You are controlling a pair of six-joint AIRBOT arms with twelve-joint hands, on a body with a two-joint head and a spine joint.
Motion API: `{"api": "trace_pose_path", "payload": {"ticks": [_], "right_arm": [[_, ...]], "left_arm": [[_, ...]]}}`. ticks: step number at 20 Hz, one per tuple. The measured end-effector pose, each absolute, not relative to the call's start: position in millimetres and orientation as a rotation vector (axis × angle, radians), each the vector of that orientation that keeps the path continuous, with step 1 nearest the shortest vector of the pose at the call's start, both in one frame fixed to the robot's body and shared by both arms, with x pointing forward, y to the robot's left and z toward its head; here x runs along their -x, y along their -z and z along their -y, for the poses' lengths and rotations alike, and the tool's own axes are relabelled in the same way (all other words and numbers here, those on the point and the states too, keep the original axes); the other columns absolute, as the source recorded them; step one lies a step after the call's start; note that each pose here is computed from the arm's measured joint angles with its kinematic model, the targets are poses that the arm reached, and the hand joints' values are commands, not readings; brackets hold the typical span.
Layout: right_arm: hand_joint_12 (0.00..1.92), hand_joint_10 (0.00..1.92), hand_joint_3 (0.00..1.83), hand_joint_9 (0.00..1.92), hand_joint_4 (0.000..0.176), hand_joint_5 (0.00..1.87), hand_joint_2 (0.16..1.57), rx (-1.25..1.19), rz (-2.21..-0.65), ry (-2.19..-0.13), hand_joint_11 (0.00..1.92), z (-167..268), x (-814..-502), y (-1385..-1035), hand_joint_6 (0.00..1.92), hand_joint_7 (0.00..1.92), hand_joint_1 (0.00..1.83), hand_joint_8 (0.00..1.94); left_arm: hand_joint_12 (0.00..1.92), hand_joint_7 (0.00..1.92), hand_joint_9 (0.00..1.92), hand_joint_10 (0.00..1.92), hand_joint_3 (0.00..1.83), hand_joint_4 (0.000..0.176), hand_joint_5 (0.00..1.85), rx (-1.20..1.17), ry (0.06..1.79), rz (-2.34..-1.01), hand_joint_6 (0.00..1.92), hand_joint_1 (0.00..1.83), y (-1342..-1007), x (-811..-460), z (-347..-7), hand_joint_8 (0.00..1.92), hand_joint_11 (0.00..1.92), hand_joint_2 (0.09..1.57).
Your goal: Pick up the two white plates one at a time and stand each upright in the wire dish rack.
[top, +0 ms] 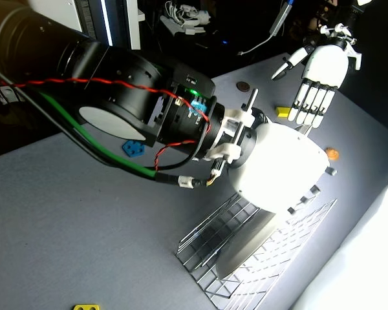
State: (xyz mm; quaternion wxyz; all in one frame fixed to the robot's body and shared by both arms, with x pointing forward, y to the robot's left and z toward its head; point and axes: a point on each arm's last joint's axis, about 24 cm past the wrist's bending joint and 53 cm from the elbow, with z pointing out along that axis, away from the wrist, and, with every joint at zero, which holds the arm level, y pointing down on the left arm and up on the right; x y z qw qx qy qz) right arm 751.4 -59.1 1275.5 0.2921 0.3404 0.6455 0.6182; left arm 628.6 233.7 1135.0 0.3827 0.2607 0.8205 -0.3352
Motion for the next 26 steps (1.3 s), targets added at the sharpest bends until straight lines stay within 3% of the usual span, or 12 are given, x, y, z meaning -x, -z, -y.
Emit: {"api": "trace_pose_path", "payload": {"ticks": [21, 26], "right_arm": [[1.02, 0.97, 0.00, 0.99, 0.000, 1.00, 1.08, -0.975, -1.752, -1.573, 0.84, 88, -760, -1258, 0.93, 1.05, 1.38, 0.92], [1.04, 0.98, 0.00, 0.99, 0.000, 1.00, 1.08, -0.983, -1.781, -1.539, 0.83, 91, -759, -1239, 0.92, 1.05, 1.38, 0.92]], "left_arm": [[0.00, 0.00, 0.00, 0.00, 0.00, 0.000, 0.00, -0.677, 0.853, -2.096, 0.00, 0.00, -1133, -627, -232, 0.00, 0.00, 1.10], [0.00, 0.00, 0.00, 0.00, 0.00, 0.000, 0.00, -0.679, 0.852, -2.097, 0.00, 0.00, -1133, -627, -232, 0.00, 0.00, 1.10]]}}
